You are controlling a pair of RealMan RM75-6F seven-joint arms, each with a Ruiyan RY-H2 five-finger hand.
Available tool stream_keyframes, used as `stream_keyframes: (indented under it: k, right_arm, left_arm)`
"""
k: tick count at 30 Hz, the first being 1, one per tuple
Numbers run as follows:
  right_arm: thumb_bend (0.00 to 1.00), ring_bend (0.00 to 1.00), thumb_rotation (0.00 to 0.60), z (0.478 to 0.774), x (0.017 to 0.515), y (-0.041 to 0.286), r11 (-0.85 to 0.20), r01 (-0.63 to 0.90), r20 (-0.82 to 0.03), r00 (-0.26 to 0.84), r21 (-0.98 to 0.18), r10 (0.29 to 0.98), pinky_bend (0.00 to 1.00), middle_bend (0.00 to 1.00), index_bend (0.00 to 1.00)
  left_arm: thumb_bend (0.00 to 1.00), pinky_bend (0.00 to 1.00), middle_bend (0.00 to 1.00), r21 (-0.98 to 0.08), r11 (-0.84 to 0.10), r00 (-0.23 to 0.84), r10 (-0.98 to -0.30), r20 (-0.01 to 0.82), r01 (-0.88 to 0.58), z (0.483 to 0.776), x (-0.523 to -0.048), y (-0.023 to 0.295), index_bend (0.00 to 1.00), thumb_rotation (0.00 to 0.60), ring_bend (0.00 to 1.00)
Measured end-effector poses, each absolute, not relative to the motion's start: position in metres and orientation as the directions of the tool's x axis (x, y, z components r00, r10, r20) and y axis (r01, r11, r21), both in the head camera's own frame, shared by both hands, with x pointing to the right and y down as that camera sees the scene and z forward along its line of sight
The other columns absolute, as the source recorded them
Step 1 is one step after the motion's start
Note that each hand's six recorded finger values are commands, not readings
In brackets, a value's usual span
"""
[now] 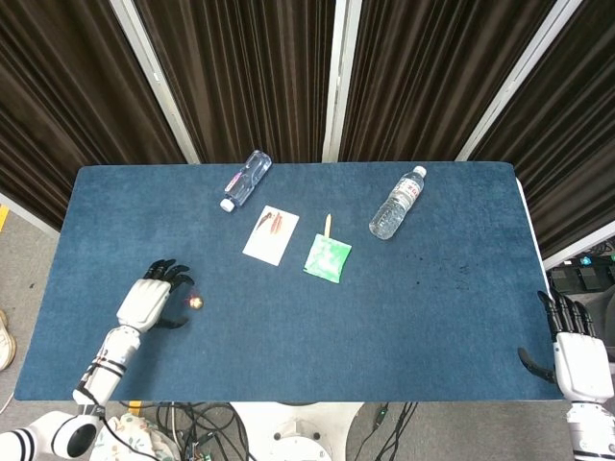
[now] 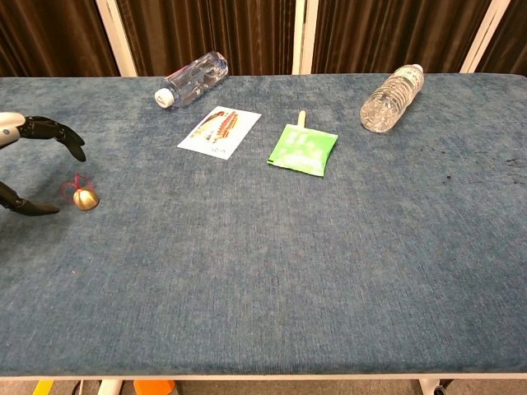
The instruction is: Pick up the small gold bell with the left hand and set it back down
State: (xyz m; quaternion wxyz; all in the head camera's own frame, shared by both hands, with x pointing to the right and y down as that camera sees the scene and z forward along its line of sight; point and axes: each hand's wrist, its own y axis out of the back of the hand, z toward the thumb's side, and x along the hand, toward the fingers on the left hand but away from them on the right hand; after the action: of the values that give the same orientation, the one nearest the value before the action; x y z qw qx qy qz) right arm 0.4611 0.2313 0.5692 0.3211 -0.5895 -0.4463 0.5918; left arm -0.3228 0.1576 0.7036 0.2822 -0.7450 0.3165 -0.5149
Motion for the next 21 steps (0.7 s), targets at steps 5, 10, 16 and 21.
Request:
stream_keyframes:
  k: [5, 10, 16, 21]
  right_arm:
    - [0.16, 0.0, 0.6, 0.571, 0.461, 0.232, -0.399, 0.147, -0.415, -0.1, -0.905, 0.904, 0.0, 0.0, 0.0]
    - [0.16, 0.0, 0.6, 0.572, 0.462, 0.232, -0.404, 0.149, -0.42, -0.101, -0.903, 0.902, 0.0, 0.0, 0.0]
    - [0.16, 0.0, 0.6, 0.575, 0.463, 0.233, -0.408, 0.153, -0.425, -0.103, -0.9, 0.9, 0.0, 0.0, 0.0]
    - [0.16, 0.0, 0.6, 0.575, 0.463, 0.233, -0.408, 0.153, -0.425, -0.104, -0.9, 0.899, 0.0, 0.0, 0.0]
  left_arm:
    - [0.22, 0.03, 0.17, -0.733, -0.654, 0.272, -0.751, 0.601, -0.187, 0.711, -0.32, 0.156, 0.35, 0.6, 0.02]
    - [0.28, 0.03, 0.17, -0.732, -0.656, 0.277, -0.749, 0.601, -0.185, 0.712, -0.318, 0.154, 0.39, 0.6, 0.02]
    - [0.31, 0.03, 0.18, -0.731, -0.658, 0.279, -0.747, 0.604, -0.181, 0.713, -0.315, 0.152, 0.42, 0.6, 0.02]
    - [0.31, 0.03, 0.18, -0.724, -0.666, 0.281, -0.74, 0.611, -0.181, 0.716, -0.313, 0.152, 0.42, 0.6, 0.02]
